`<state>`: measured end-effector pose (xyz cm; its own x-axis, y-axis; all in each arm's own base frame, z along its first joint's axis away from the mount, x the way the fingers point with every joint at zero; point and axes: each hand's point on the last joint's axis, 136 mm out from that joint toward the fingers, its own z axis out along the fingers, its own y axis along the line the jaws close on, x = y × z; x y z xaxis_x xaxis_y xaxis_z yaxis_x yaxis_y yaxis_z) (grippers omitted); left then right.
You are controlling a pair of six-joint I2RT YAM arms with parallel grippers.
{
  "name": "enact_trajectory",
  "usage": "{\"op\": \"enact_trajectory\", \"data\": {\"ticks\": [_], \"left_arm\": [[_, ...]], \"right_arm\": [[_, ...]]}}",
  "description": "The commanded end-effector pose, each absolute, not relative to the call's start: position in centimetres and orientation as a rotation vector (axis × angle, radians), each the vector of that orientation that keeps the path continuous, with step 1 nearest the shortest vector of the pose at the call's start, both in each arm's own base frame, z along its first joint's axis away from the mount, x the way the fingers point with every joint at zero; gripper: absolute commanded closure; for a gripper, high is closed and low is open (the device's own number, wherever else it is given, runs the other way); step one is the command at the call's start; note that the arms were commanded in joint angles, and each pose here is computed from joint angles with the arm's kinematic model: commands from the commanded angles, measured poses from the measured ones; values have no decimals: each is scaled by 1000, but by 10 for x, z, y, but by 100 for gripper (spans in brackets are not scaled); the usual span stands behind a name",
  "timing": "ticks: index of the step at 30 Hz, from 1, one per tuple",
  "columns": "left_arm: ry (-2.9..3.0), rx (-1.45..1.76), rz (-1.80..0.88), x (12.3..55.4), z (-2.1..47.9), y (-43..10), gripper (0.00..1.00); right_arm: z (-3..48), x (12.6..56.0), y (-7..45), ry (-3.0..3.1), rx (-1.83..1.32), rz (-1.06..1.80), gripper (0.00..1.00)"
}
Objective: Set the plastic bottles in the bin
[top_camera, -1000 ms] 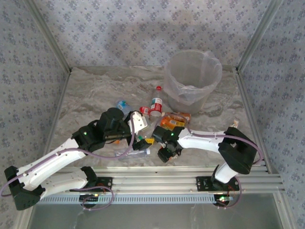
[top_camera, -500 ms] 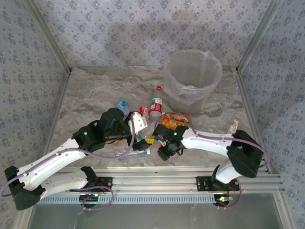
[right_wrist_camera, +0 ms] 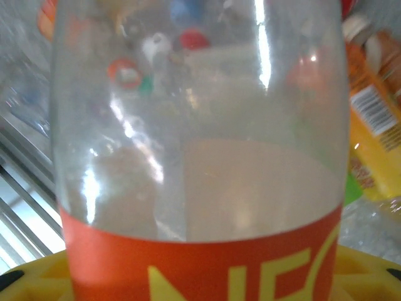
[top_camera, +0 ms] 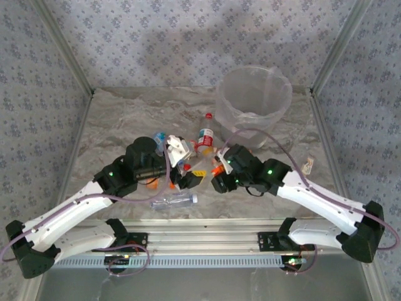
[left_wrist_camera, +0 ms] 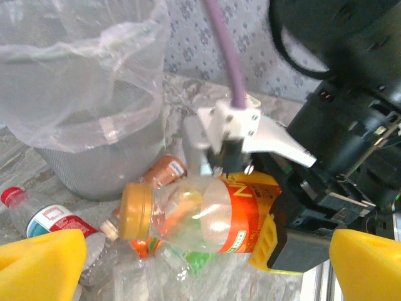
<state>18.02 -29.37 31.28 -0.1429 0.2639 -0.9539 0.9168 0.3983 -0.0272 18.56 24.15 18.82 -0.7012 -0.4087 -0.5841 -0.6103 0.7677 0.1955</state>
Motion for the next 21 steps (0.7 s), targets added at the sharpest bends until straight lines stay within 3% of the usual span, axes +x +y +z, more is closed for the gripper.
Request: {"op": "enact_trajectory", "data": {"ticks": [1,10,21], "left_arm": [[1546,948,-917,187,360,-300,0],[1483,846,-932,203,378,-306,0],[1431,882,-980,192,366,-308,0]], "right_arm": [[231,198,239,2336,-717,551,47],[321,244,221,2136,-571,509,50],[376,313,183,2065,-367,385,51]]}}
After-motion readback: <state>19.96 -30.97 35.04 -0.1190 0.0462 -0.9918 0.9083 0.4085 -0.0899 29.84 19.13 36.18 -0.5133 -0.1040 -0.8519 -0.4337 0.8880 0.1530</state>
